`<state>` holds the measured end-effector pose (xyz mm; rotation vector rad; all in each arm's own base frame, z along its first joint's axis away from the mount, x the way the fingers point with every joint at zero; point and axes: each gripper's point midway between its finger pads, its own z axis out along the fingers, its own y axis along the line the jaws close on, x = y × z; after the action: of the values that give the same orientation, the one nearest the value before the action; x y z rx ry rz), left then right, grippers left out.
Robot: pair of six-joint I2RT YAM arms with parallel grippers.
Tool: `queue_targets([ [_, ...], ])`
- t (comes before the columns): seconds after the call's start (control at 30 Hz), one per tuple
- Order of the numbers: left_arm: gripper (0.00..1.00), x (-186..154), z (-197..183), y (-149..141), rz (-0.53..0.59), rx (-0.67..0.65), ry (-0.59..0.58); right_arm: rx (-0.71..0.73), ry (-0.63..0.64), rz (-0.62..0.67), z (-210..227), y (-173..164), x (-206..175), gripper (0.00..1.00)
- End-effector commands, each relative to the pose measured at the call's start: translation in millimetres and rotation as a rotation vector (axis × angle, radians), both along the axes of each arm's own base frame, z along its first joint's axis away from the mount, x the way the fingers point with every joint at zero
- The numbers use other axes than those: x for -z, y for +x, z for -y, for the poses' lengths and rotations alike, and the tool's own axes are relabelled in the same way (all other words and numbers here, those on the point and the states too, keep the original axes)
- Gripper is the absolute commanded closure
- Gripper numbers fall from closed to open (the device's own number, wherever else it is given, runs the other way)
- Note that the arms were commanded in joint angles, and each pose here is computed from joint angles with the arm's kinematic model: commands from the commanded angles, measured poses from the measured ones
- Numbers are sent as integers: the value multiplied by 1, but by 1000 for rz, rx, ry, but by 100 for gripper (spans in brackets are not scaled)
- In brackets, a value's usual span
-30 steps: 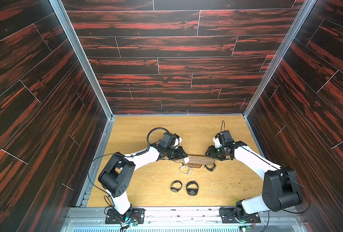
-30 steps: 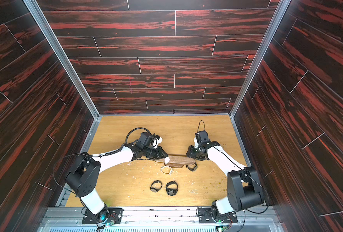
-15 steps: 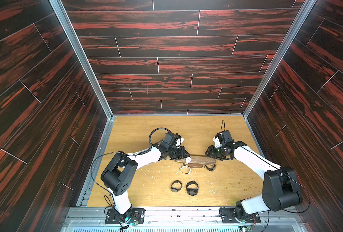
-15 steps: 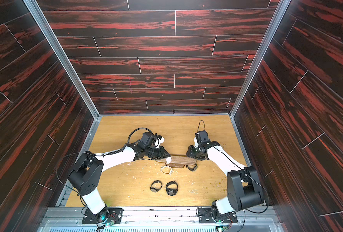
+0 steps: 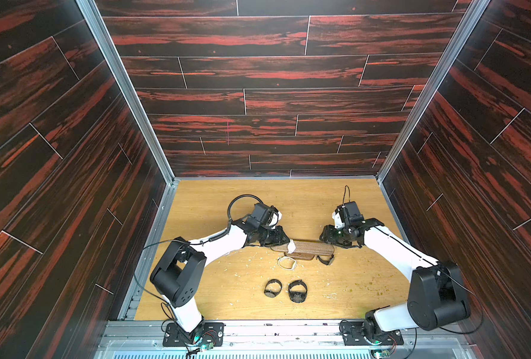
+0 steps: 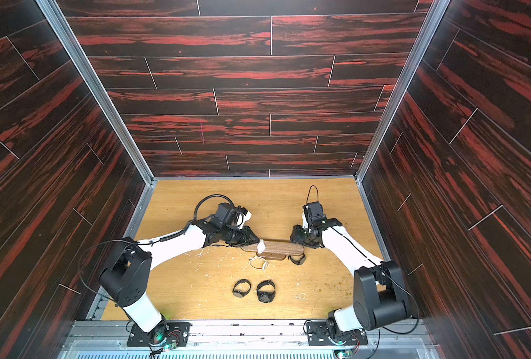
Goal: Place watch on stand
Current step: Adjust the watch on the stand.
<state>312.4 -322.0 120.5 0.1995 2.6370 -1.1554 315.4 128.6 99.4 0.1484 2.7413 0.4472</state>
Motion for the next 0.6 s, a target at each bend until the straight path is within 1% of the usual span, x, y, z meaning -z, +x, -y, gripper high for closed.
queue_targets([
  [0.0,78,-23,-16,5,57,-16,15,-1,-24,38,5,-2,-20,39],
  [0.07,78,-34,-21,7,76,-23,11,4,-33,39,8,-6,-23,39],
  [0.13,80,-43,-22,6,94,-14,8,8,-44,36,11,-12,-24,40],
  [0.23,86,-48,-16,-1,88,4,-23,-15,-89,25,7,-25,-22,45],
  [0.33,91,-49,-5,-11,77,31,-51,-94,-175,34,-10,-42,-22,47],
  [0.43,92,-49,8,-22,76,68,-65,-205,-235,47,-35,-62,-23,47],
  [0.57,91,-44,22,-27,53,74,-122,-321,-264,46,-65,-86,-20,47],
])
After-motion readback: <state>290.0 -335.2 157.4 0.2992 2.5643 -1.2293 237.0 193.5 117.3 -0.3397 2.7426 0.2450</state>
